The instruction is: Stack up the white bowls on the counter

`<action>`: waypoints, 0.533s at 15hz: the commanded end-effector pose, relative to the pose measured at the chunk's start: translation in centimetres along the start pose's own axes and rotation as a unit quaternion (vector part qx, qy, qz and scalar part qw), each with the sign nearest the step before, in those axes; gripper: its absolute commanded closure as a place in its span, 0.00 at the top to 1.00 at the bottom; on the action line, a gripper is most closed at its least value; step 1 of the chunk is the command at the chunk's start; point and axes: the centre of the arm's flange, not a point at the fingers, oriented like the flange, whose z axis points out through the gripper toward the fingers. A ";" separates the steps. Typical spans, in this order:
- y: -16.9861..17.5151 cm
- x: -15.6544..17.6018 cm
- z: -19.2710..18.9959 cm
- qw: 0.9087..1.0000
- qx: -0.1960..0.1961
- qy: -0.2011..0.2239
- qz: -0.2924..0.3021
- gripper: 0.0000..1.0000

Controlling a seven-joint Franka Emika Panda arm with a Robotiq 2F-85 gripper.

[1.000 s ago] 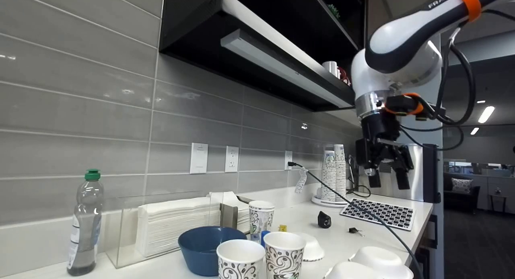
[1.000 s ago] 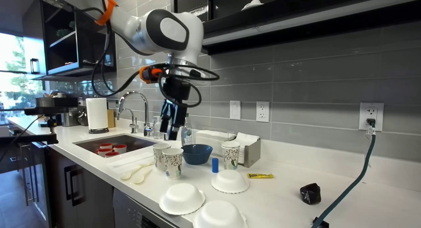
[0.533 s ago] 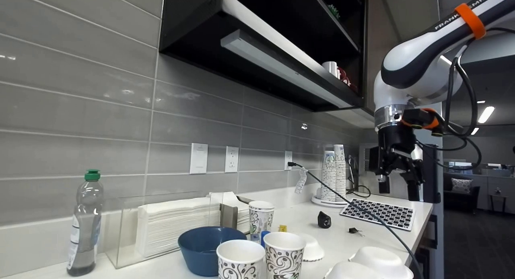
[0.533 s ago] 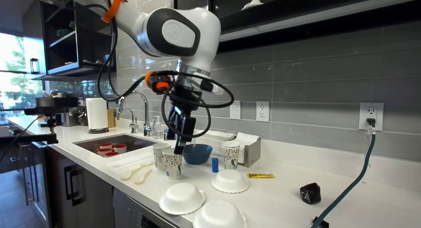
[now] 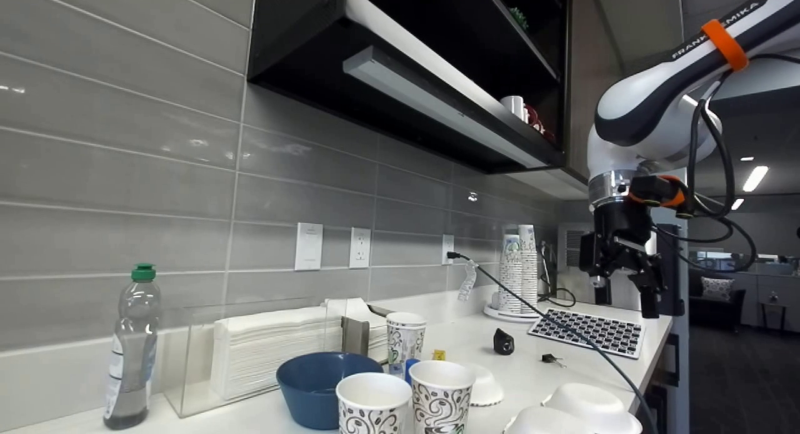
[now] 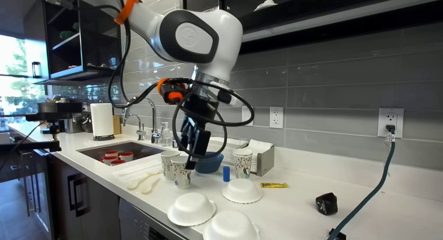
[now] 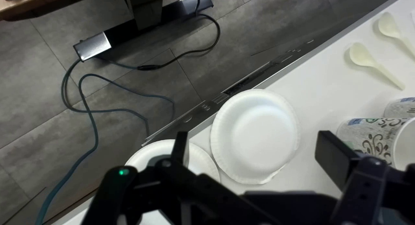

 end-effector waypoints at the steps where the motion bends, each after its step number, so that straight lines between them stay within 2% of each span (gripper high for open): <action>1: 4.6 2.1 0.8 0.997 0.065 -0.039 0.004 1.00; 6: 10.9 4.0 3.0 0.989 0.135 -0.067 -0.007 1.00; 8: 12.6 4.9 4.4 0.982 0.166 -0.085 0.009 1.00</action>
